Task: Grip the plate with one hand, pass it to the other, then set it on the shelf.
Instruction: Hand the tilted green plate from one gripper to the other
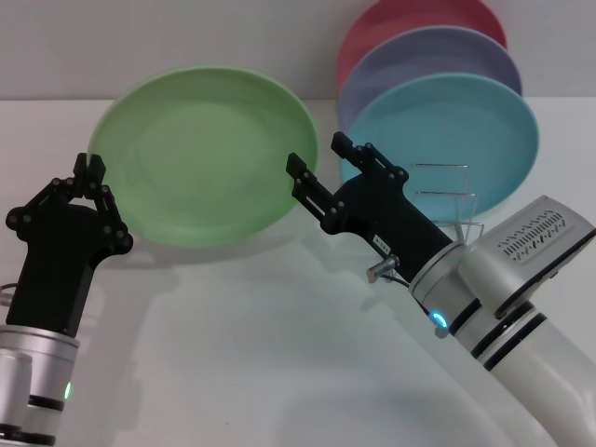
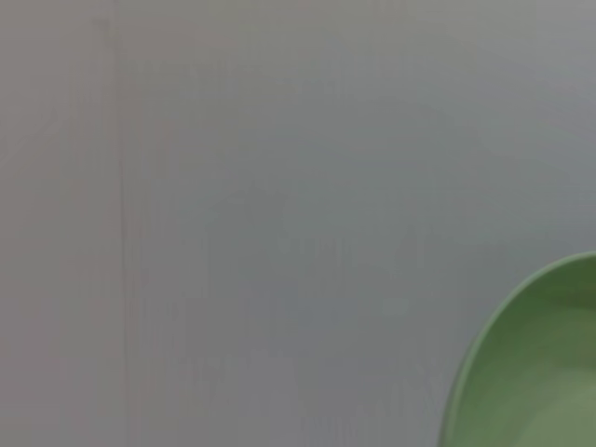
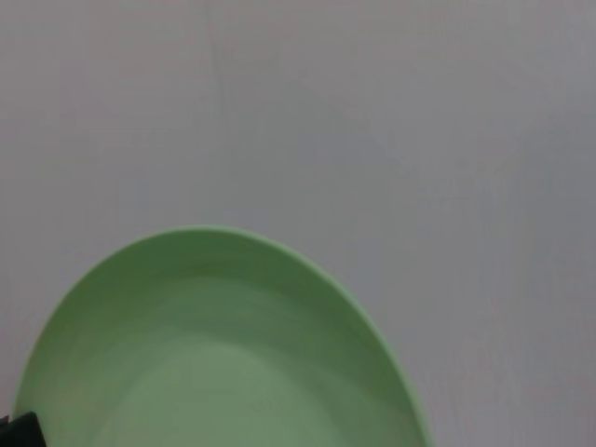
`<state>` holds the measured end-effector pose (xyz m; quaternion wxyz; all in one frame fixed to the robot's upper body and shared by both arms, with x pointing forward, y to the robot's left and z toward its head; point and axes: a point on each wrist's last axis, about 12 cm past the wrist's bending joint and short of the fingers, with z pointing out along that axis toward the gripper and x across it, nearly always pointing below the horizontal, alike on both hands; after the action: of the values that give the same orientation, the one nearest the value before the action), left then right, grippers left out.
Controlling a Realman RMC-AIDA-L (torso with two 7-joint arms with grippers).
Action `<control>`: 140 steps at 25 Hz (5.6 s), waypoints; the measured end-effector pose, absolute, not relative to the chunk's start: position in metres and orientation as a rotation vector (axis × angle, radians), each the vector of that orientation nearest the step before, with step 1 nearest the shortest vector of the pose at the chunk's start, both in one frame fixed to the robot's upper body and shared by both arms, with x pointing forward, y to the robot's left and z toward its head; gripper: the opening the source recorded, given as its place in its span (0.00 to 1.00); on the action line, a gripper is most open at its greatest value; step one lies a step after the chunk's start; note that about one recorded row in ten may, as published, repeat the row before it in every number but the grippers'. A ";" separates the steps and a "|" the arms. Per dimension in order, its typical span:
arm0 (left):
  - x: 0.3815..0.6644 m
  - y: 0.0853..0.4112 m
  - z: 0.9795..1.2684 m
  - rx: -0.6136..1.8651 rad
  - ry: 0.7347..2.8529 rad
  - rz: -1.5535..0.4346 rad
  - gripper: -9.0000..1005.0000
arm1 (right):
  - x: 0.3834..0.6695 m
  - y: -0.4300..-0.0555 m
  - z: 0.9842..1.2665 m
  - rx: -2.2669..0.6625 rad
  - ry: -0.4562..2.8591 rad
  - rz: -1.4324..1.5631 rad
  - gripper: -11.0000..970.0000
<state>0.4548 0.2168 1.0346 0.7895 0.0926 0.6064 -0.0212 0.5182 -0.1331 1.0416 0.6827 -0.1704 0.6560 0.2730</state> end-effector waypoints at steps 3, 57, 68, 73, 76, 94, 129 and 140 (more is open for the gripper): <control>0.455 0.217 1.035 0.203 1.306 -0.042 0.08 | 0.518 -0.133 1.042 -0.380 1.472 0.615 0.68; 0.457 0.217 1.031 0.224 1.324 -0.045 0.10 | 0.517 -0.130 1.041 -0.350 1.493 0.628 0.30; 0.456 0.219 1.030 0.218 1.334 -0.033 0.10 | 0.519 -0.129 1.040 -0.363 1.504 0.618 0.26; 0.457 0.218 1.029 0.205 1.348 -0.013 0.10 | 0.521 -0.129 1.039 -0.373 1.517 0.614 0.25; 0.456 0.217 1.029 0.206 1.355 0.000 0.10 | 0.521 -0.129 1.039 -0.377 1.520 0.611 0.25; 0.454 0.213 1.029 0.226 1.356 0.020 0.11 | 0.530 -0.129 1.040 -0.401 1.539 0.595 0.25; 0.453 0.212 1.028 0.237 1.357 0.014 0.11 | 0.531 -0.125 1.040 -0.416 1.552 0.601 0.14; 0.453 0.212 1.028 0.239 1.356 0.013 0.12 | 0.529 -0.125 1.038 -0.408 1.558 0.601 0.13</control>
<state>0.4528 0.2123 1.0277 0.7722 0.1105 0.6257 0.0058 0.5294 -0.1249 1.0382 0.6528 -0.1800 0.6866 0.2647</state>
